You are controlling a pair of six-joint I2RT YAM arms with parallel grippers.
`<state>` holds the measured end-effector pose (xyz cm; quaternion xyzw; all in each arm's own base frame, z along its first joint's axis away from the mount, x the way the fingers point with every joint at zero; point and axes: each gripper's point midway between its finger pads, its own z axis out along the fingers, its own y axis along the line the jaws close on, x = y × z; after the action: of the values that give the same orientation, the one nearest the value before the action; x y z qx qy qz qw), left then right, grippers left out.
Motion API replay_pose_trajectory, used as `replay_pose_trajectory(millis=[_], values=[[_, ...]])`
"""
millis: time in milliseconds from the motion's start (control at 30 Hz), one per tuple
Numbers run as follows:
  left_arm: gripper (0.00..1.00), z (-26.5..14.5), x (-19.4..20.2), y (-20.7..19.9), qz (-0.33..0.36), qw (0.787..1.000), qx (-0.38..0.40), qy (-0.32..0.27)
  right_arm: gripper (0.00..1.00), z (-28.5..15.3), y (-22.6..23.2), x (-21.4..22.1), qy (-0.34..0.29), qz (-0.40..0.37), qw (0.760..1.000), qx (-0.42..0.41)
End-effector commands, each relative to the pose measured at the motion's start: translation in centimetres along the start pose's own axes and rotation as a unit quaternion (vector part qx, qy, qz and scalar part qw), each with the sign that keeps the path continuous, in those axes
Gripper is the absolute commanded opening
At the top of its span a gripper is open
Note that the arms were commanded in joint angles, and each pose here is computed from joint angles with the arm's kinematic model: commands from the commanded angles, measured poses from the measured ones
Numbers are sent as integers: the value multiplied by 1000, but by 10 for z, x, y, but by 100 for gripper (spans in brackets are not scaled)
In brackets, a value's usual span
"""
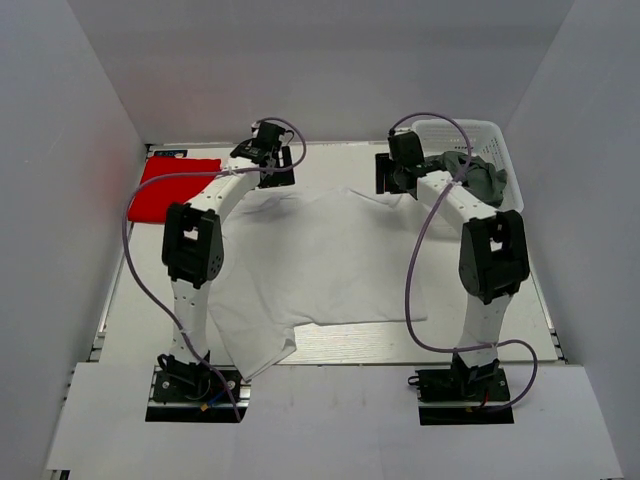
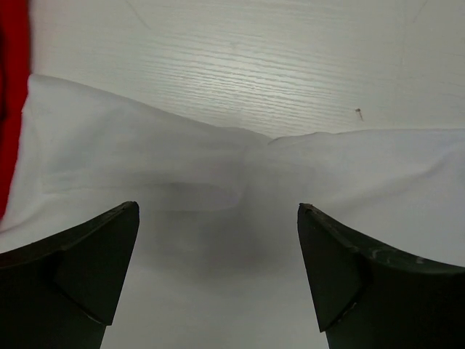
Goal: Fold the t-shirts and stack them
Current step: Flatten out the tshirt
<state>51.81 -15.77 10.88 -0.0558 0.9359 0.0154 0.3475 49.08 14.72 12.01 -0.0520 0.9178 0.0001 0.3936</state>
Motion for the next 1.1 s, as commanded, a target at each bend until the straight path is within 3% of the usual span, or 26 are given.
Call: replay_pose_trajectory(millis=[0,33,100,200,233,300,433,767,900,1067], values=[[100,-58,-45,12,-40,997,9,-69,78,-49,25,-58,-82,7,994,-72],[100,-63,-42,15,-42,996,10,-73,90,-49,27,-51,-78,6,994,-80],[100,-74,-26,25,-41,997,9,-70,90,-65,36,-46,-83,8,990,-112],[100,-81,-7,32,-43,996,18,-75,90,-72,44,-2,-51,32,989,-134],[100,-78,5,36,-39,997,13,-63,90,-75,52,-5,-68,37,986,-145],[100,-73,20,40,-26,999,5,-45,90,-79,60,38,-34,40,985,-167],[100,-52,42,40,50,998,4,-28,90,-86,74,83,1,49,979,-198],[100,6,35,39,83,995,-45,7,90,-76,73,174,83,64,977,-185],[100,25,37,47,85,992,-93,22,90,-74,67,196,105,73,977,-171],[100,35,21,50,75,990,-123,-1,90,-69,49,212,122,66,982,-129]])
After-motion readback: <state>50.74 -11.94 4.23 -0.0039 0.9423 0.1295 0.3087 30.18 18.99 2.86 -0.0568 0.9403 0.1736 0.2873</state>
